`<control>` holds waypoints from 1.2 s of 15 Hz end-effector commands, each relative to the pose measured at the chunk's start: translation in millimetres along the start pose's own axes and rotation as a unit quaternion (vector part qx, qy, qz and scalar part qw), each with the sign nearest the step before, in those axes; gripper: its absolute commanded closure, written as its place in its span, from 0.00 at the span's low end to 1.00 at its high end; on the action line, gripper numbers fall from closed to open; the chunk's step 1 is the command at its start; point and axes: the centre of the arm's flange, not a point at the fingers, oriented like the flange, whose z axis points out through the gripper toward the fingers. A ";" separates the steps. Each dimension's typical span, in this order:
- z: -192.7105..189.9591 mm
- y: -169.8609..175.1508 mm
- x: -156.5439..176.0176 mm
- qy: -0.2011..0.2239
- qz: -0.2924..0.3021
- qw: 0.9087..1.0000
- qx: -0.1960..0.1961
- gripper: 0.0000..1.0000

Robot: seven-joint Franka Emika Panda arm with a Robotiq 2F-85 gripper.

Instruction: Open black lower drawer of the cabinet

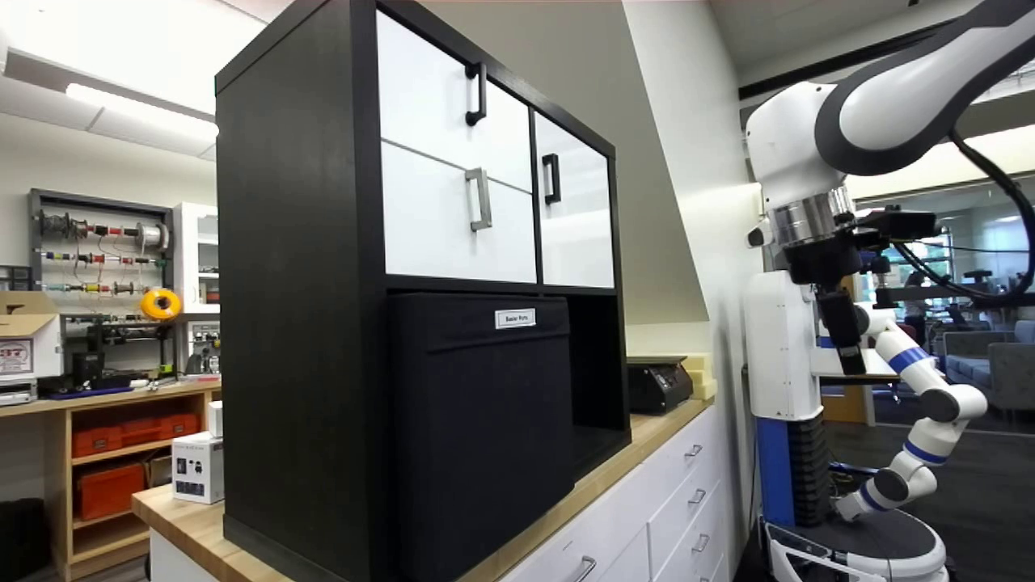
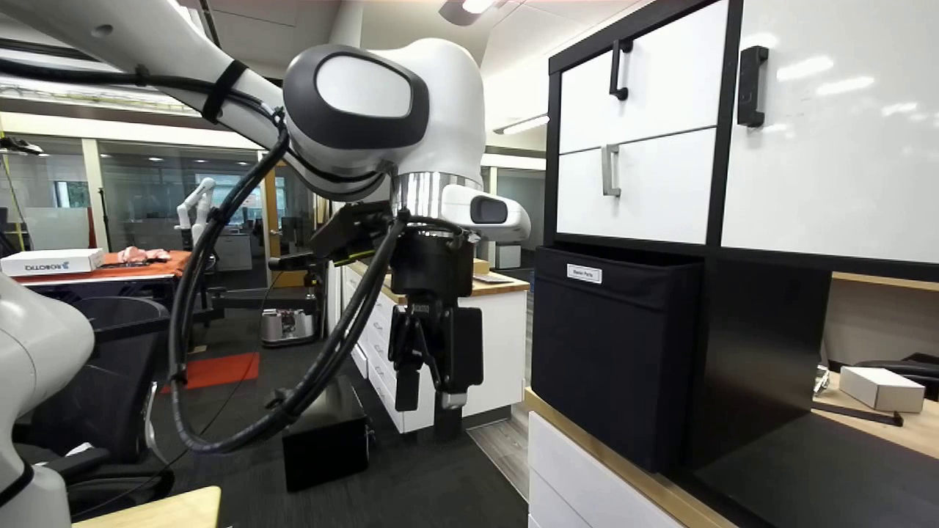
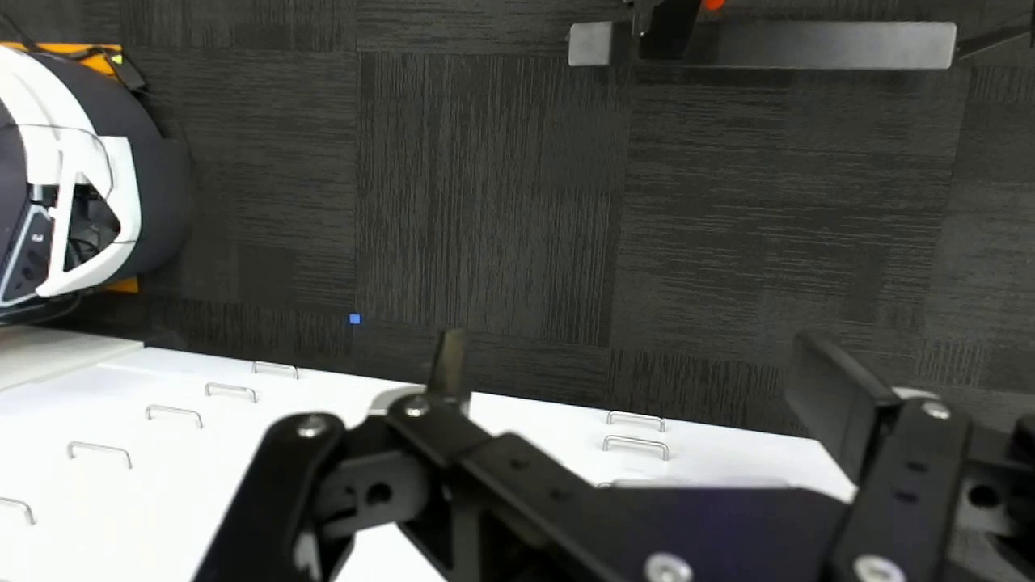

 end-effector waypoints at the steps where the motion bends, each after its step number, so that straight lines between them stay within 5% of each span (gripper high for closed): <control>1: -23.7 -6.3 25.3 0.031 -0.022 0.999 0.005 0.00; 13: -81.2 -22.7 102.9 0.142 -0.088 0.986 0.012 0.00; 18: -103.8 -28.0 132.0 0.189 -0.144 0.971 -0.005 0.00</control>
